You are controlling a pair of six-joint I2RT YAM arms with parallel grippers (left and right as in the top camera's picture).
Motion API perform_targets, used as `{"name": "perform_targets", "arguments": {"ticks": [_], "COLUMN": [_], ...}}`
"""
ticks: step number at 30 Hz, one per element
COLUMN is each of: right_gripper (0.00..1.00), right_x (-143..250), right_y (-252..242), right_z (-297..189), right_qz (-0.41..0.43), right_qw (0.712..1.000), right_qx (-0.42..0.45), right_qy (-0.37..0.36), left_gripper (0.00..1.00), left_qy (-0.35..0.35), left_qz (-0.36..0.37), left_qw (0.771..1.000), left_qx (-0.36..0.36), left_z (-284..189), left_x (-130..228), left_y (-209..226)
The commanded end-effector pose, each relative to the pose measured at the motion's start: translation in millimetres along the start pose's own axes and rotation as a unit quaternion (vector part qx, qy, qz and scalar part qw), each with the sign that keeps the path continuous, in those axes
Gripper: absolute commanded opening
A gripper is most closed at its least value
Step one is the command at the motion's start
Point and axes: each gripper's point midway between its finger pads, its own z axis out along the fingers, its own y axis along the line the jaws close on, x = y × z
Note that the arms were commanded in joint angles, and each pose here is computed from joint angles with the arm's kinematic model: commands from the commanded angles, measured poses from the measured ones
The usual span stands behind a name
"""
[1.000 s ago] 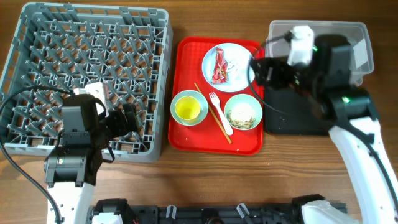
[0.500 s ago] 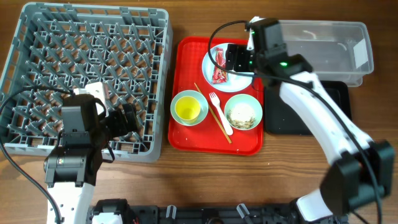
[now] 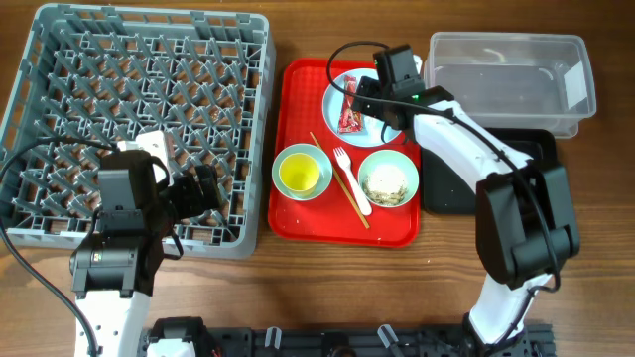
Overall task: Sort waste into correct bins and load items into the dishwasher rack
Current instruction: 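Move the right gripper over the blue plate toward the white tissue, then grasp the white tissue with the right gripper and drop it in the clear bin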
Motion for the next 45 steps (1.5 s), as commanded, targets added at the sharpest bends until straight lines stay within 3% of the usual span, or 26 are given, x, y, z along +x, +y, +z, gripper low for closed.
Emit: {"name": "perform_targets", "arguments": {"ticks": [1,12,33,37,45], "right_gripper": [0.84,0.89,0.89,0.81,0.78], "right_x": [-21,-91,-39,-29,-3], "right_y": [9,30,-2,-7,-21], "right_z": [-11,-86,-9,4,34], "right_qz": [-0.02,-0.067,-0.003,0.01,0.037], "right_qw": [1.0,0.997,0.996,0.994,0.988], "right_qx": [0.001,0.003,0.068,0.078,0.105], "right_qy": [-0.014,-0.03,0.064,0.075,0.106], "left_gripper": [1.0,1.0,1.0,1.0,1.0], "left_qy": [-0.011,-0.011,-0.011,-0.011,-0.011], "left_qz": [-0.007,-0.007,-0.007,-0.007,-0.007], "left_qw": [1.0,1.0,1.0,1.0,1.0], "left_qx": [0.004,0.004,0.004,0.004,0.004], "left_z": [-5,-5,-5,-5,-5], "left_x": [-8,-8,-8,-8,-8], "left_y": [-1,-1,-1,-1,-1]}}
